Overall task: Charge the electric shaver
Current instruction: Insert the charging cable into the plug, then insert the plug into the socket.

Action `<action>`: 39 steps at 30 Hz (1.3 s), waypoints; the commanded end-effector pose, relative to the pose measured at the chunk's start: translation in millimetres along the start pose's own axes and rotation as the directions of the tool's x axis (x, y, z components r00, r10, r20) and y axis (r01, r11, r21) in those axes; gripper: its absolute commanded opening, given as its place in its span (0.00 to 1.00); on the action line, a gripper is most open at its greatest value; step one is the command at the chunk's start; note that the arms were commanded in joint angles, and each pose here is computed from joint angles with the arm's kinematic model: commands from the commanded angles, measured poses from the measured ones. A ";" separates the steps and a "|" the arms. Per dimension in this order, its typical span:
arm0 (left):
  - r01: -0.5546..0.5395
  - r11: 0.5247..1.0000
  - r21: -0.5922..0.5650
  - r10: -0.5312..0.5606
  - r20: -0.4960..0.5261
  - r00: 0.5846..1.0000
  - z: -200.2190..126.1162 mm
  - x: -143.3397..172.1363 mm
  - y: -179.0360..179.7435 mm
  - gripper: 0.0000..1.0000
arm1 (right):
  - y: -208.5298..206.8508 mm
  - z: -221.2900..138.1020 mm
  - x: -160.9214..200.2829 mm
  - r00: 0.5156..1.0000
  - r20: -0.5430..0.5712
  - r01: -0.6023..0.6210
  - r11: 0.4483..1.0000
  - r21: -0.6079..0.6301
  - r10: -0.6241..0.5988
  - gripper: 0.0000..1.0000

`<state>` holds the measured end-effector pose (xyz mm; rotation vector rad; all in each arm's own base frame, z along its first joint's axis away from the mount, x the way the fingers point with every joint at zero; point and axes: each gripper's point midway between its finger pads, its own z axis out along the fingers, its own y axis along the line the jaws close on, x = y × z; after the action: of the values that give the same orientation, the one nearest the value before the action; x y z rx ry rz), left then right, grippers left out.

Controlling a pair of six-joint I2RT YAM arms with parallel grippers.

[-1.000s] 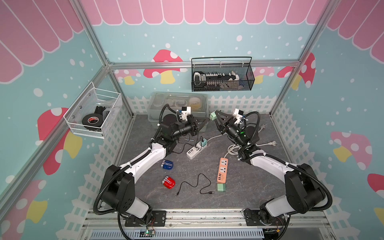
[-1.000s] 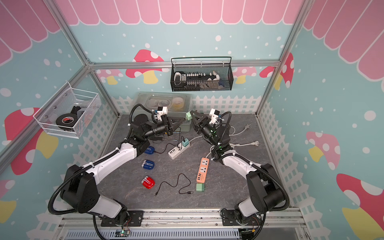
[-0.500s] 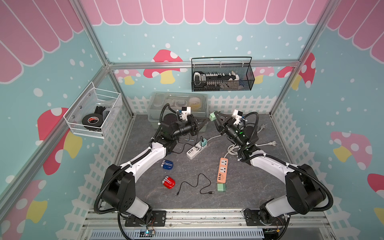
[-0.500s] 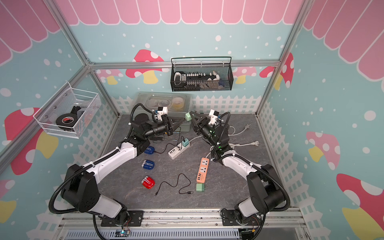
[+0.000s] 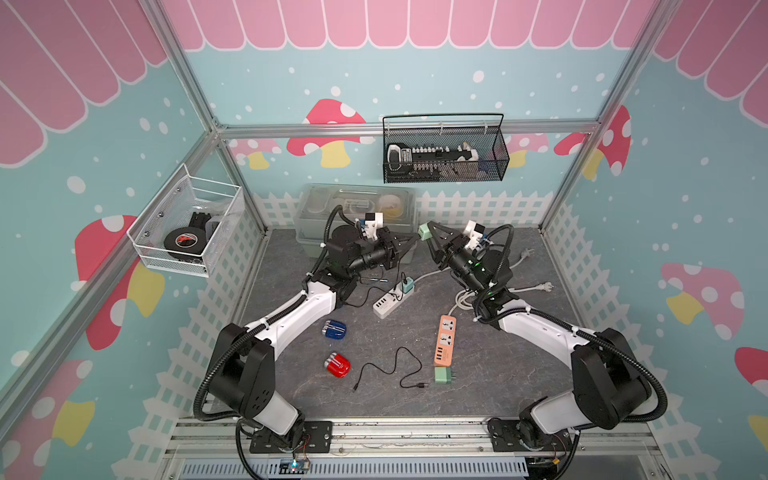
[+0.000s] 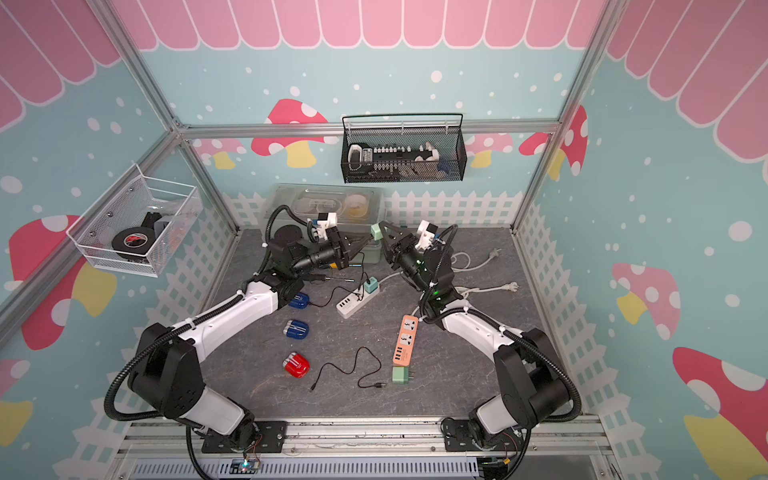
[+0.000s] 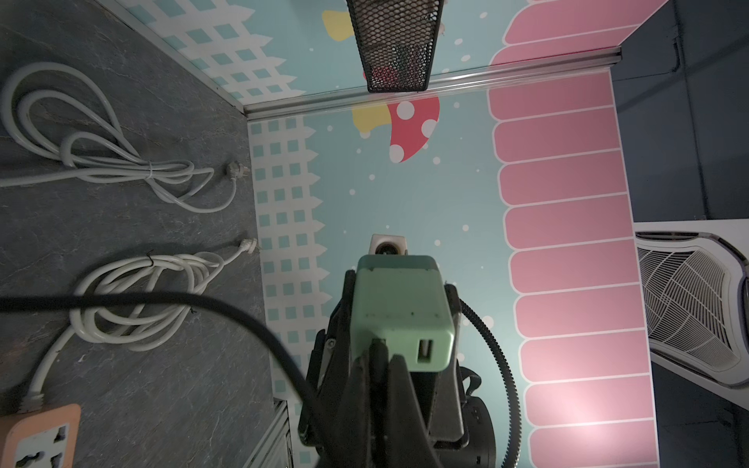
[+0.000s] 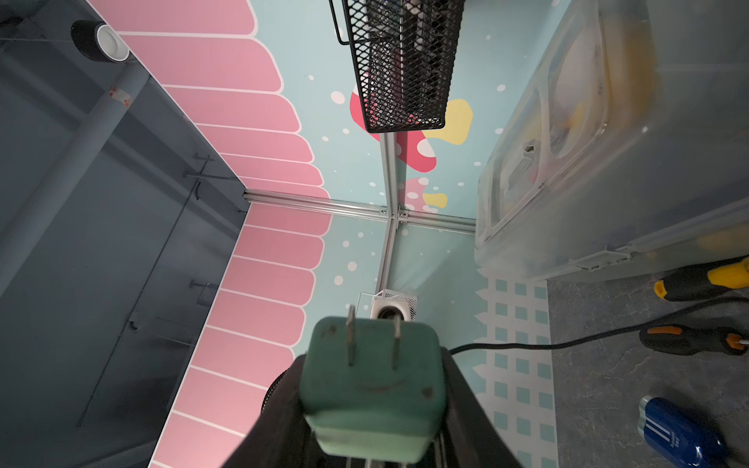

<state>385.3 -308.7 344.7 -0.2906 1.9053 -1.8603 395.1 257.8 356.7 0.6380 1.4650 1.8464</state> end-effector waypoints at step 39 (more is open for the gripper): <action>-0.753 0.504 -0.423 0.756 -0.205 0.622 -95.1 33.9 33.5 0.68 | -44.8 -1.0 81.7 0.899 -0.093 -0.333 0.804 0.492 0.428 0.00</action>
<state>313.6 -223.9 302.1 0.2936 2.0369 -0.7611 352.9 318.1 299.7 1.0698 2.0744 1.8337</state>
